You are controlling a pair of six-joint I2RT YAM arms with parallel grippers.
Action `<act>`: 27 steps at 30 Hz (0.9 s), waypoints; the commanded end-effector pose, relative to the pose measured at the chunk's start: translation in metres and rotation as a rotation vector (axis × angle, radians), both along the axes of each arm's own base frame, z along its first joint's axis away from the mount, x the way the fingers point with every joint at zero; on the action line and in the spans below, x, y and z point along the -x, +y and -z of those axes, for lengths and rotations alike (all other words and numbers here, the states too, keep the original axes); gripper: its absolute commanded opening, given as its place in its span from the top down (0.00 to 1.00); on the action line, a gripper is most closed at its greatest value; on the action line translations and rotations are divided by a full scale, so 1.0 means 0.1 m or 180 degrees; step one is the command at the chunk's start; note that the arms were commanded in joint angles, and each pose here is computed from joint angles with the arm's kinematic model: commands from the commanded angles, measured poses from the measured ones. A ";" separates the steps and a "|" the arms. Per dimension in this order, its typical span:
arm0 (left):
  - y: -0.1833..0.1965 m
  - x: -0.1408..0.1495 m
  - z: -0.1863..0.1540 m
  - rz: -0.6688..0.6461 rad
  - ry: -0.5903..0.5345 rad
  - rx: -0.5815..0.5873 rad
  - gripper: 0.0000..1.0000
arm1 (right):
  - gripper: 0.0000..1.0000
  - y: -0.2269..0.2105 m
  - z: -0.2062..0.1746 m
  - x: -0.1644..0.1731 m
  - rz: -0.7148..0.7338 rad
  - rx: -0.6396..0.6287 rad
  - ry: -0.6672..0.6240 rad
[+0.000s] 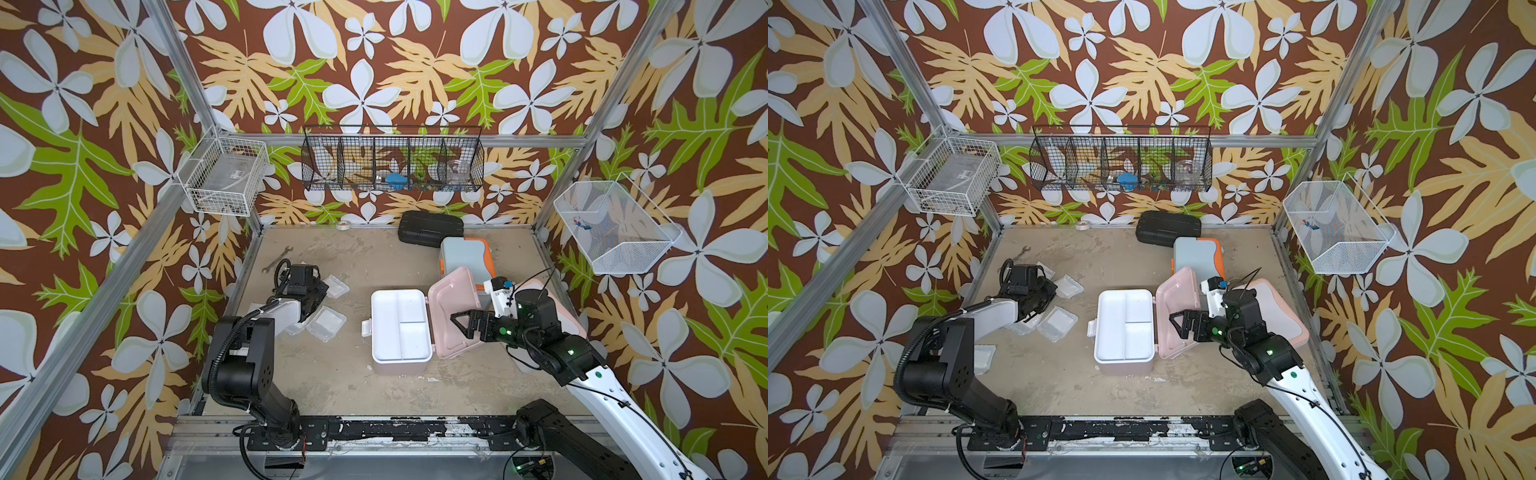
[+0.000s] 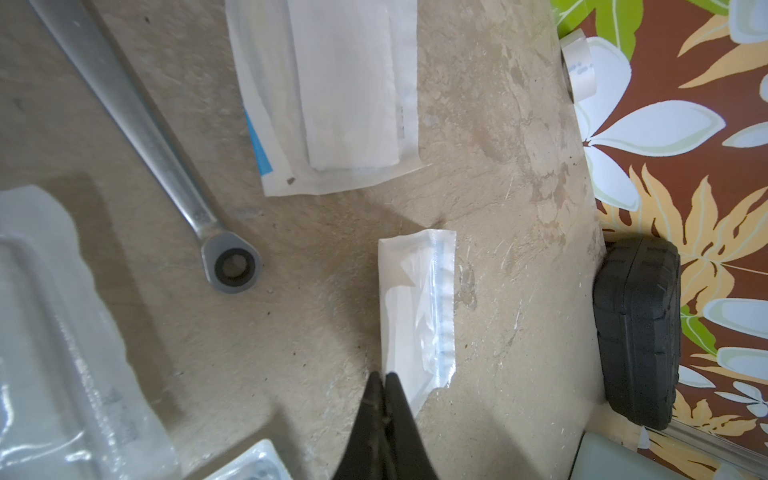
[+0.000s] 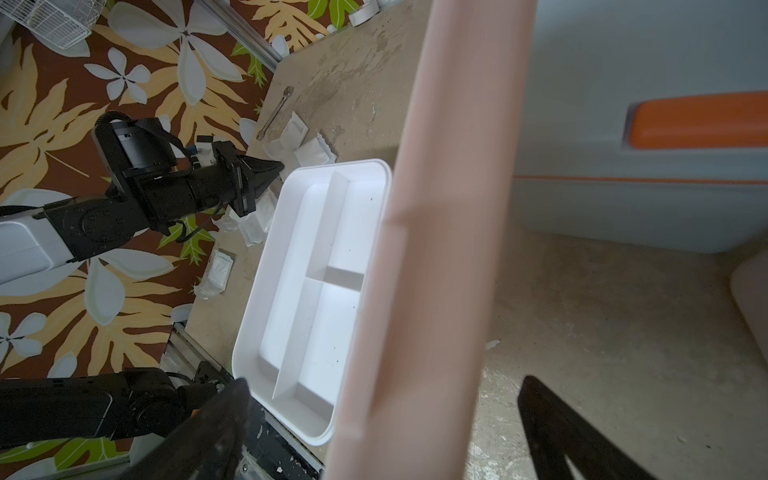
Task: Open first aid kits and take out gauze
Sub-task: Place the gauze at the center of the board, then pick up the compartment layer from the first aid kit.
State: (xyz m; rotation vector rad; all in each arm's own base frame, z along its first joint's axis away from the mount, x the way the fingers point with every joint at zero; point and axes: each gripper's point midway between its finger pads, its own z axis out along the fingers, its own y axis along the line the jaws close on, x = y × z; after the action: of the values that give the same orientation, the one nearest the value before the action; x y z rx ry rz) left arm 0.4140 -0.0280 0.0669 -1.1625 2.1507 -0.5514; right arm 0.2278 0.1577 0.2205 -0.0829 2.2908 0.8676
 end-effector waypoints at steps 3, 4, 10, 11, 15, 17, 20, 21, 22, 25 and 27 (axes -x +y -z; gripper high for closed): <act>0.04 0.00 -0.19 0.0088 -0.0065 -0.0175 0.74 | 0.00 0.02 -0.04 -0.04 0.0023 -0.0051 -0.0017; 0.05 -0.01 -0.25 0.0105 -0.0102 -0.0201 0.68 | 0.00 0.02 -0.03 -0.04 0.0028 -0.0043 -0.0005; -0.07 0.00 -0.73 0.0497 -0.0355 -0.0309 0.47 | 0.00 -0.01 -0.06 -0.09 0.0124 0.0001 0.0040; -0.12 0.02 -0.81 0.0592 -0.0401 -0.0327 0.44 | 0.00 -0.02 -0.07 -0.10 0.0137 0.0025 0.0039; -0.39 0.11 -1.24 0.1029 -0.0567 -0.0512 0.27 | 0.00 -0.07 -0.09 -0.15 0.0224 0.0106 0.0004; -0.62 0.18 -1.43 0.1362 -0.0662 -0.0536 0.26 | 0.00 -0.08 -0.10 -0.18 0.0245 0.0101 -0.0019; -0.94 0.32 -1.65 0.1758 -0.0739 -0.0578 0.21 | 0.00 -0.13 -0.12 -0.22 0.0282 0.0026 -0.0021; -1.04 0.40 -1.72 0.1867 -0.0749 -0.0639 0.17 | 0.00 -0.14 -0.11 -0.23 0.0288 -0.0022 -0.0008; -1.13 0.46 -1.78 0.1945 -0.0755 -0.0710 0.13 | 0.00 -0.17 -0.11 -0.24 0.0297 -0.0083 0.0010; -1.38 0.66 -1.93 0.2172 -0.0778 -0.0891 0.04 | 0.00 -0.22 -0.09 -0.25 0.0281 -0.0317 0.0056; -1.51 0.78 -1.96 0.2277 -0.0751 -0.0995 0.00 | 0.00 -0.25 -0.09 -0.26 0.0283 -0.0414 0.0060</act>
State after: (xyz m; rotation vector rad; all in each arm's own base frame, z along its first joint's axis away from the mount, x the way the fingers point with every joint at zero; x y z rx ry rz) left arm 0.3528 -0.1807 0.2757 -0.1781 2.2215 -0.7112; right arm 0.2552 0.1234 0.2180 0.1267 2.2783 0.8569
